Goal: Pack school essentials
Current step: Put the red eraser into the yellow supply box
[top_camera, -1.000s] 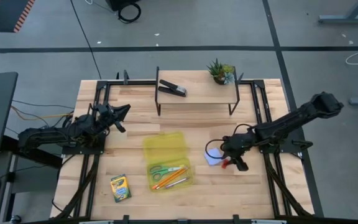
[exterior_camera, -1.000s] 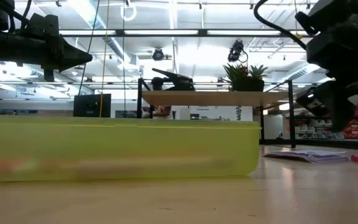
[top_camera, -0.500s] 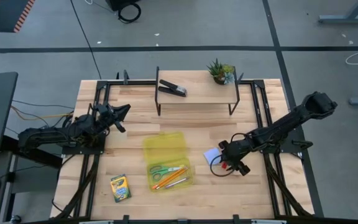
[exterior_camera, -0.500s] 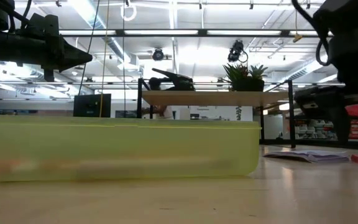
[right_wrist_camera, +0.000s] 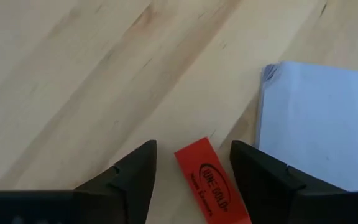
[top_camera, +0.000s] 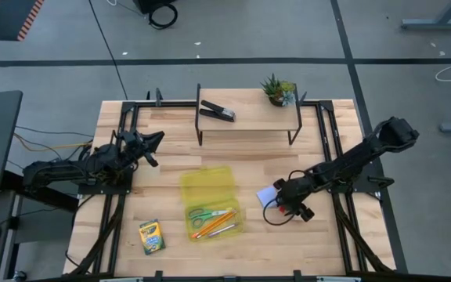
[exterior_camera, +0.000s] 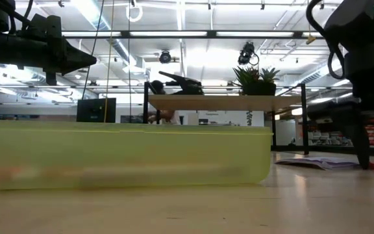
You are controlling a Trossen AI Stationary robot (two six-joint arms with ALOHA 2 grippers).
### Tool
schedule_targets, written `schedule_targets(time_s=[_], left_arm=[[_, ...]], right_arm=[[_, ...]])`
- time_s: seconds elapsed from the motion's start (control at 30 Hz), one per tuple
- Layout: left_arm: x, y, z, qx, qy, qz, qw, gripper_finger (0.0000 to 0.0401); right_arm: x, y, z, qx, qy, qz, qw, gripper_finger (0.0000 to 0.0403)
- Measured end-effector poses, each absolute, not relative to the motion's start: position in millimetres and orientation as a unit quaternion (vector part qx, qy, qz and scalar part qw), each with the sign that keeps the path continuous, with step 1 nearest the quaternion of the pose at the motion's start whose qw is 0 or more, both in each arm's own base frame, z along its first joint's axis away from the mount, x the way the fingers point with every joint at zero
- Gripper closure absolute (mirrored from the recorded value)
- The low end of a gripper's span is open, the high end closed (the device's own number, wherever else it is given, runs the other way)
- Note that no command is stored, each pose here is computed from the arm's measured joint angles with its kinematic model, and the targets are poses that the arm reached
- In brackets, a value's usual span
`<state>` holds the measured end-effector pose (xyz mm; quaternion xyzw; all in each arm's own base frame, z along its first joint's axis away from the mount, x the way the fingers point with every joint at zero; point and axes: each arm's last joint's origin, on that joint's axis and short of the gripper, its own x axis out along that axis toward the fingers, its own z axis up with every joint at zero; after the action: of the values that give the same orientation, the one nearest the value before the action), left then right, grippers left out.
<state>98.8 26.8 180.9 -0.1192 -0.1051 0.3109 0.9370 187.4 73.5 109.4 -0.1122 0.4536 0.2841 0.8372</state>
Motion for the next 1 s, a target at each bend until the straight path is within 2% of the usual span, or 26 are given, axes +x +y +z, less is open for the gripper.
schedule_targets(time_s=[0.53, 0.8, 1.0], left_arm=[[99, 27, 181, -0.119, -0.105, 0.311, 0.937, 0.0367], [99, 27, 181, -0.119, -0.105, 0.311, 0.937, 0.0365], [99, 27, 181, -0.119, -0.105, 0.311, 0.937, 0.0373]], right_arm=[[192, 60, 109, -0.103, 0.447, 0.287, 0.841, 0.0334], [200, 62, 116, -0.069, 0.443, 0.271, 0.852, 0.0343], [218, 70, 137, -0.052, 0.407, 0.258, 0.875, 0.0344]])
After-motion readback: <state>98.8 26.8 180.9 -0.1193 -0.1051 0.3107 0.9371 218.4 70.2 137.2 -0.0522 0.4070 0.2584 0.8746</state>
